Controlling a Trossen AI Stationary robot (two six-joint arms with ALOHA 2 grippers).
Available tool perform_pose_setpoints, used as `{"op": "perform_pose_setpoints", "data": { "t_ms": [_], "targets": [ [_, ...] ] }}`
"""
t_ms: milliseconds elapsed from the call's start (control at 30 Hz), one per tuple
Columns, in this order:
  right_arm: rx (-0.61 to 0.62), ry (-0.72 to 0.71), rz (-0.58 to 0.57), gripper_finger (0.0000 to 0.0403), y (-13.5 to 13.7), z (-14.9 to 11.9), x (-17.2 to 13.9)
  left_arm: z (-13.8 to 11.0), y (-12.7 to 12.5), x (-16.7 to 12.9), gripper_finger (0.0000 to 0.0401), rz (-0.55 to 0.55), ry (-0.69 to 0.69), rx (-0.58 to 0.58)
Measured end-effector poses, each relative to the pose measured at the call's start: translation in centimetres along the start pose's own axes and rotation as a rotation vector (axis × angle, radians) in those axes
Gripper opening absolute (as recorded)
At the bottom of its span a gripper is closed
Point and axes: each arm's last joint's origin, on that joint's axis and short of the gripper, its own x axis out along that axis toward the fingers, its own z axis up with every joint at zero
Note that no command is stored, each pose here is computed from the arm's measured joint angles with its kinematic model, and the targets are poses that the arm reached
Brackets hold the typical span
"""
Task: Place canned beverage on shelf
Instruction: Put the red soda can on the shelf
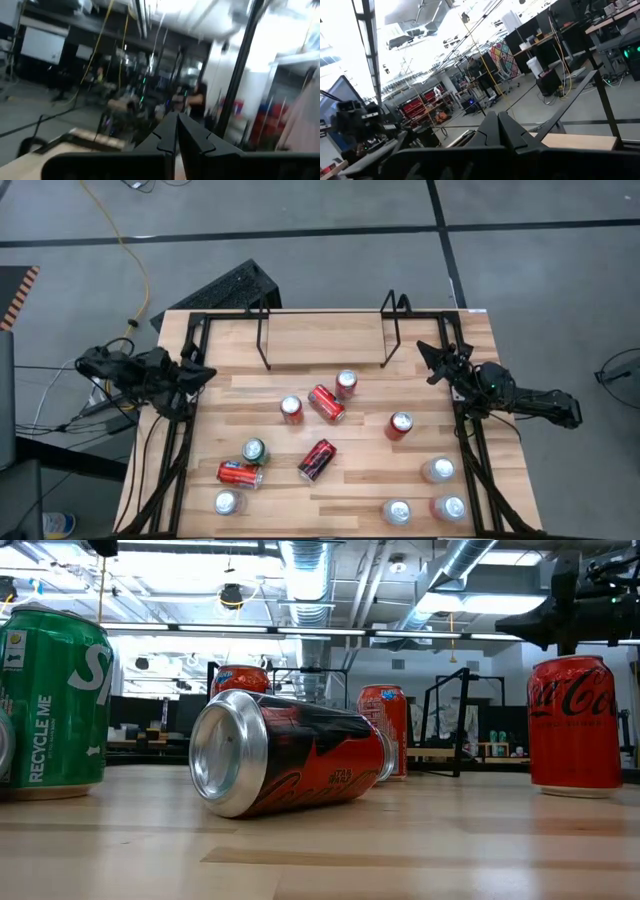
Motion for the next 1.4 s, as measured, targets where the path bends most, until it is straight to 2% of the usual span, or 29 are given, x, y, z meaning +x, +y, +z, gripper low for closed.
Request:
{"op": "perform_pose_setpoints", "data": {
  "t_ms": [133, 267, 467, 700, 833, 933, 1167, 1400],
  "targets": [
    [-0.033, 0.003, -0.001, 0.0006, 0.0, 0.0, 0.0, -0.6, -0.7, 1.2, 0.0029, -0.034, 0.088, 0.117],
    [-0.054, 0.003, -0.001, 0.0029, 0.0, 0.0, 0.0, -1.9, -1.3, 2.4, 0.0063, -0.049, 0.153, 0.217],
    [-0.079, 0.003, 0.000, 0.0072, 0.0, 0.0, 0.0, -3.5, -1.9, 4.0, 0.0129, 0.030, 0.209, 0.252],
    [-0.086, 0.010, -0.001, 0.0108, 0.0, -0.1, 0.0, -4.5, -2.2, 4.7, 0.0216, 0.039, 0.250, 0.279],
    [-0.097, 0.028, -0.008, 0.0128, -0.1, -0.3, 0.0, -4.8, -2.2, 5.0, 0.0253, 0.075, 0.254, 0.271],
    [-0.103, 0.042, -0.014, 0.0143, -0.2, -0.4, 0.0, -5.1, -2.2, 5.2, 0.0266, 0.107, 0.265, 0.288],
    [-0.109, 0.051, -0.017, 0.0171, -0.2, -0.5, 0.0, -6.3, -2.4, 5.8, 0.0267, 0.117, 0.316, 0.316],
    [-0.110, 0.052, -0.017, 0.0178, -0.2, -0.5, 0.0, -8.3, -2.1, 6.9, 0.0267, 0.156, 0.393, 0.368]
  ]
}}
